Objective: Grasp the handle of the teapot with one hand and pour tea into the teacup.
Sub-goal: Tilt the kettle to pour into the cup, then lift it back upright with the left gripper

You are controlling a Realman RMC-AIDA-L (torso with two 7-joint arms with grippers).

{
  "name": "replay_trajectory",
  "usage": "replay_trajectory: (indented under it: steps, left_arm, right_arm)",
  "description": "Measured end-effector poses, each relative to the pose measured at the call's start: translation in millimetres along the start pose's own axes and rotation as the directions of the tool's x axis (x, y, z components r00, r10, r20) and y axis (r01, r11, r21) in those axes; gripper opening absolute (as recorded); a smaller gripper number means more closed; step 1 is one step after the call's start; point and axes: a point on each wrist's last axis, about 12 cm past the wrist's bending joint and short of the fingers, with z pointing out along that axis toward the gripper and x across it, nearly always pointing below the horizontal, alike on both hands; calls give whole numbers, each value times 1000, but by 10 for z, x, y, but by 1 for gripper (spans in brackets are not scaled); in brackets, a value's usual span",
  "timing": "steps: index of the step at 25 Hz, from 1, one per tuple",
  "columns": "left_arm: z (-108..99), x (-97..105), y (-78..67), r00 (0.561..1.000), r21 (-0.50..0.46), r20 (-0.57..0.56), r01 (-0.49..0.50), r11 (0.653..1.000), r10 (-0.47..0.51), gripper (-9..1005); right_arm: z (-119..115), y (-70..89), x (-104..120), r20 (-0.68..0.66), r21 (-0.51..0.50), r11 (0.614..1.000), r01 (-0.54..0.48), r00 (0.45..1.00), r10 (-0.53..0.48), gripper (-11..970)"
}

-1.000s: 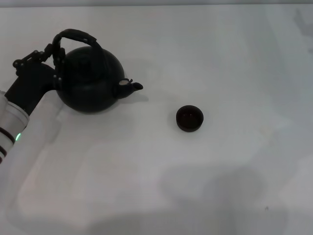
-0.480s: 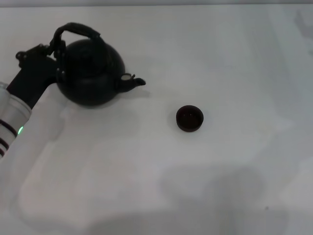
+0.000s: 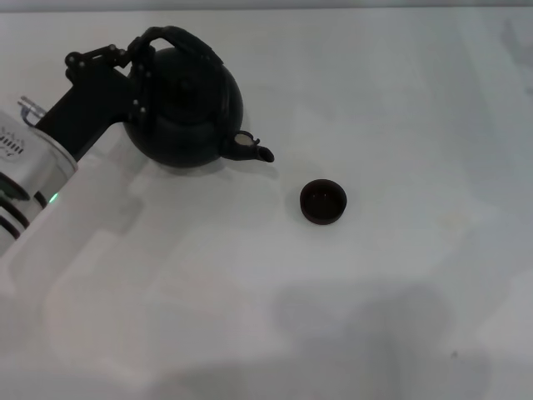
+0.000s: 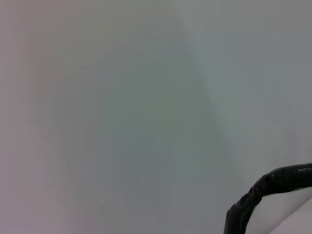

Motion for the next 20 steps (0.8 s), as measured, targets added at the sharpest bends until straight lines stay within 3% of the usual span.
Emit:
replay_trajectory:
  steps: [15,20]
  left_arm:
    - [172,-104,-108,994,100,45,-104,990,100,88]
    - [224,-137,-133,982,116,68,-186,976,179,87]
  right_arm:
    - [-17,7,30,-7,-1,1000,-5,1000,5,860]
    - [-21,3,33,-8,0,1000,-6,1000,6,860]
